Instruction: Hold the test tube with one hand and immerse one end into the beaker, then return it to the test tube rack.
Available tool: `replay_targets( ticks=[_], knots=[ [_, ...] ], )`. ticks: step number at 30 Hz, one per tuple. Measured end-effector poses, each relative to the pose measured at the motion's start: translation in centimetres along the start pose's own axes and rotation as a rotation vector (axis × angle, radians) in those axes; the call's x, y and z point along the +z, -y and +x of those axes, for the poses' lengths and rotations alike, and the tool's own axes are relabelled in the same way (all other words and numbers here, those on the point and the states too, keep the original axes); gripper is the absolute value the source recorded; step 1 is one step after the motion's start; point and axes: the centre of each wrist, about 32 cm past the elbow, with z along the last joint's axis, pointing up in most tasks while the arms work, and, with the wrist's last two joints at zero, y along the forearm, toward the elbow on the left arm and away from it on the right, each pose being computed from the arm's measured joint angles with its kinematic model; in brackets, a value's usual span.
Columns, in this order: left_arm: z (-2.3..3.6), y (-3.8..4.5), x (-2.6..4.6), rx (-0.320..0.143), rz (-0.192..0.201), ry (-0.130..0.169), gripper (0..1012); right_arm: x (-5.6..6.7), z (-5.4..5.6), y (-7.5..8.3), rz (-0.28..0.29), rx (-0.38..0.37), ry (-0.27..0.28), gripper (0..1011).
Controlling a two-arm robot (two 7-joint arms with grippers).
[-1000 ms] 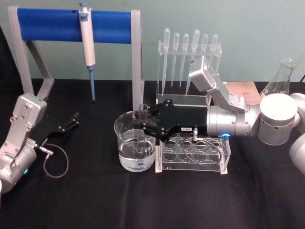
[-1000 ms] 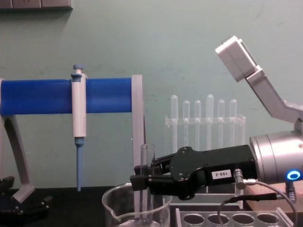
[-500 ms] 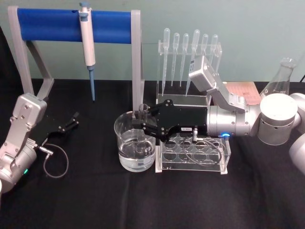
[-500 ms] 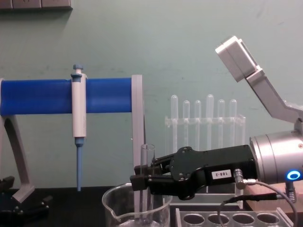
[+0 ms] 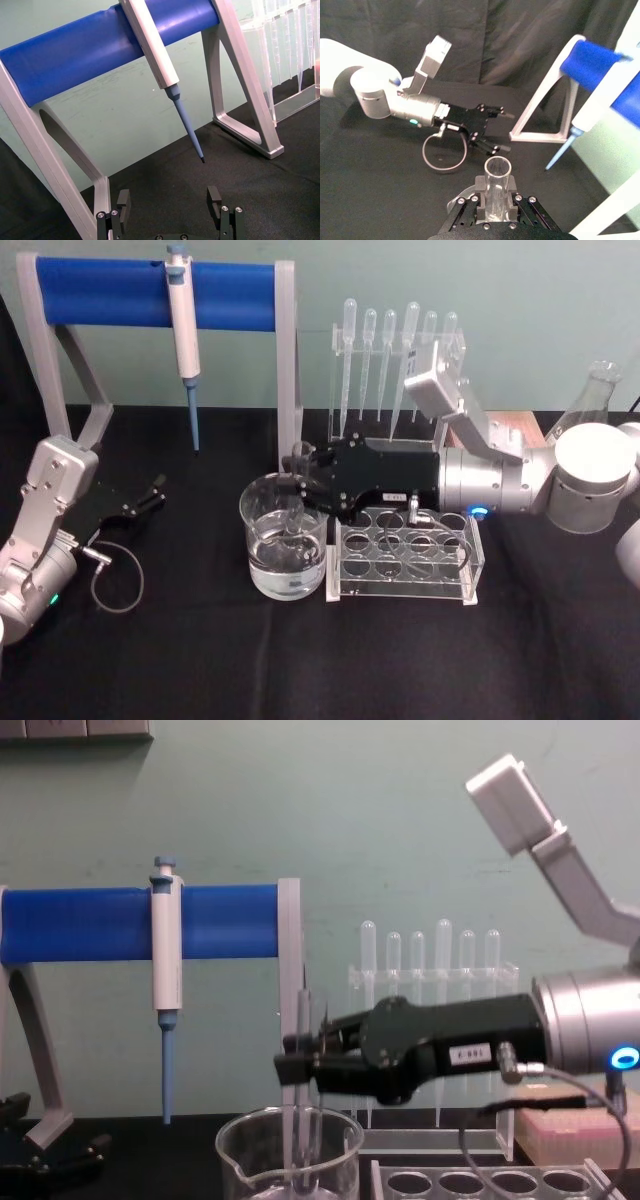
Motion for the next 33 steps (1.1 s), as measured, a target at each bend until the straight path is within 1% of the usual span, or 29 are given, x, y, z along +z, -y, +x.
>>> replay_targets(
  ticks=[1, 3, 4, 6, 7, 10, 11, 13, 16, 19, 22, 25, 28, 29, 30, 32, 33],
  knots=[
    [0.0, 0.0, 0.0, 0.0, 0.0, 0.0, 1000, 0.5, 0.1, 0.2, 0.002, -0.008, 0.008, 226],
    [0.0, 0.0, 0.0, 0.0, 0.0, 0.0, 1000, 0.9, 0.2, 0.4, 0.006, -0.014, 0.015, 226],
    [0.0, 0.0, 0.0, 0.0, 0.0, 0.0, 1000, 1.6, 0.4, 0.7, 0.013, -0.02, 0.023, 226],
    [0.0, 0.0, 0.0, 0.0, 0.0, 0.0, 1000, 2.2, 0.5, 1.1, 0.021, -0.027, 0.029, 226],
    [0.0, 0.0, 0.0, 0.0, 0.0, 0.0, 1000, 2.9, 0.6, 1.3, 0.031, -0.03, 0.035, 226],
    [0.0, 0.0, 0.0, 0.0, 0.0, 0.0, 1000, 3.8, 0.7, 1.7, 0.046, -0.033, 0.043, 226],
    [0.0, 0.0, 0.0, 0.0, 0.0, 0.0, 1000, 4.4, 0.7, 1.9, 0.055, -0.035, 0.049, 226],
    [0.0, 0.0, 0.01, 0.0, 0.0, 0.0, 1000, 5.0, 0.7, 2.2, 0.062, -0.037, 0.056, 226],
    [0.0, 0.0, 0.0, 0.0, 0.0, 0.0, 1000, 5.4, 0.7, 2.3, 0.066, -0.036, 0.058, 226],
    [0.0, 0.0, 0.0, 0.0, 0.0, 0.0, 1000, 5.6, 0.7, 2.3, 0.066, -0.035, 0.054, 227],
    [0.0, 0.0, 0.0, 0.0, 0.0, 0.0, 1000, 5.8, 0.7, 2.4, 0.064, -0.038, 0.044, 227],
    [0.0, 0.0, 0.0, 0.0, 0.0, 0.0, 1000, 6.3, 0.5, 2.6, 0.058, -0.041, 0.033, 226],
    [0.0, 0.0, 0.0, 0.0, 0.0, 0.0, 1000, 7.1, 0.2, 3.4, 0.058, -0.044, 0.025, 226],
    [0.0, 0.0, 0.0, 0.0, 0.0, 0.0, 1000, 7.1, 0.2, 3.4, 0.058, -0.044, 0.025, 226],
    [0.0, 0.0, 0.0, 0.0, 0.0, 0.0, 1000, 7.5, 0.1, 3.9, 0.059, -0.048, 0.027, 226],
    [0.0, 0.0, 0.0, 0.0, 0.0, 0.0, 1000, 7.8, -0.2, 4.4, 0.061, -0.051, 0.029, 226],
    [0.0, 0.0, 0.0, 0.0, 0.0, 0.0, 1000, 8.1, -0.4, 5.0, 0.062, -0.056, 0.031, 226]
  ],
)
